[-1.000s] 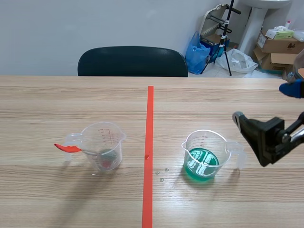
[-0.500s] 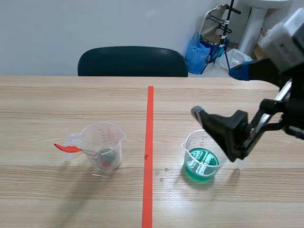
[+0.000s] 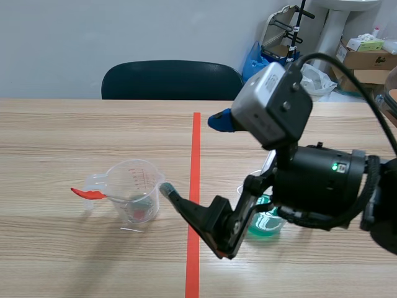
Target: Do the redox reaction experiment
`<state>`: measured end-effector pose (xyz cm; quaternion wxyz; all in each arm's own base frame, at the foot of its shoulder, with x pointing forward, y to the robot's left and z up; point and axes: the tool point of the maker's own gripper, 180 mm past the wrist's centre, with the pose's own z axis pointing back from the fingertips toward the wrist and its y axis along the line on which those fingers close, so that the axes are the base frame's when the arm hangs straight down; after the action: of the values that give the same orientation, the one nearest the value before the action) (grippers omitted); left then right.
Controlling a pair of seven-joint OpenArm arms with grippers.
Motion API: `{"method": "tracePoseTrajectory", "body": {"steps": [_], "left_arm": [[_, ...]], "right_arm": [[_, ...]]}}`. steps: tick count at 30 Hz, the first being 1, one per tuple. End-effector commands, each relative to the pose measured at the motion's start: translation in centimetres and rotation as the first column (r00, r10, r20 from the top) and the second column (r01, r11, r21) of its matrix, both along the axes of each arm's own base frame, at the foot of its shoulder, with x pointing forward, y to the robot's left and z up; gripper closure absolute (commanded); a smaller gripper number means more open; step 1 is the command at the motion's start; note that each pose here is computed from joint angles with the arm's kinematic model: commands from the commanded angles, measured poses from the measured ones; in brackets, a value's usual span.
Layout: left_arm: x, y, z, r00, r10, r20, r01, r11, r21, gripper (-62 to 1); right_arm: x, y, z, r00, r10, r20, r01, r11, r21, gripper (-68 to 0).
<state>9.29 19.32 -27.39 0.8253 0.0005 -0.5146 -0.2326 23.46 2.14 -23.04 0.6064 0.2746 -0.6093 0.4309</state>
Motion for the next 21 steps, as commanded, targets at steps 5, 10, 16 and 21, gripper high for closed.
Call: {"method": "tracePoseTrajectory", "body": {"steps": [5,10,16,21], "left_arm": [[0.0,-0.1,0.2,1.0,0.016,0.009,-0.016,1.0,-0.017,-62.3],[0.0,-0.2,0.4,1.0,0.013,0.018,-0.012,1.0,-0.024,-62.3],[0.0,-0.2,0.4,1.0,0.01,0.018,-0.009,1.0,-0.023,-62.3],[0.0,-0.2,0.4,1.0,0.01,0.019,-0.009,1.0,-0.024,-62.3]], "right_arm": [[0.6,1.4,0.3,0.996,0.026,0.085,-0.032,0.998,0.06,-67.9],[0.3,3.1,-0.8,0.993,0.061,0.102,-0.072,0.992,0.108,-67.9],[0.6,4.9,-2.6,0.993,0.08,0.081,-0.091,0.985,0.149,-67.9],[0.5,6.4,-3.7,0.988,0.099,0.122,-0.118,0.979,0.163,-67.9]]}}
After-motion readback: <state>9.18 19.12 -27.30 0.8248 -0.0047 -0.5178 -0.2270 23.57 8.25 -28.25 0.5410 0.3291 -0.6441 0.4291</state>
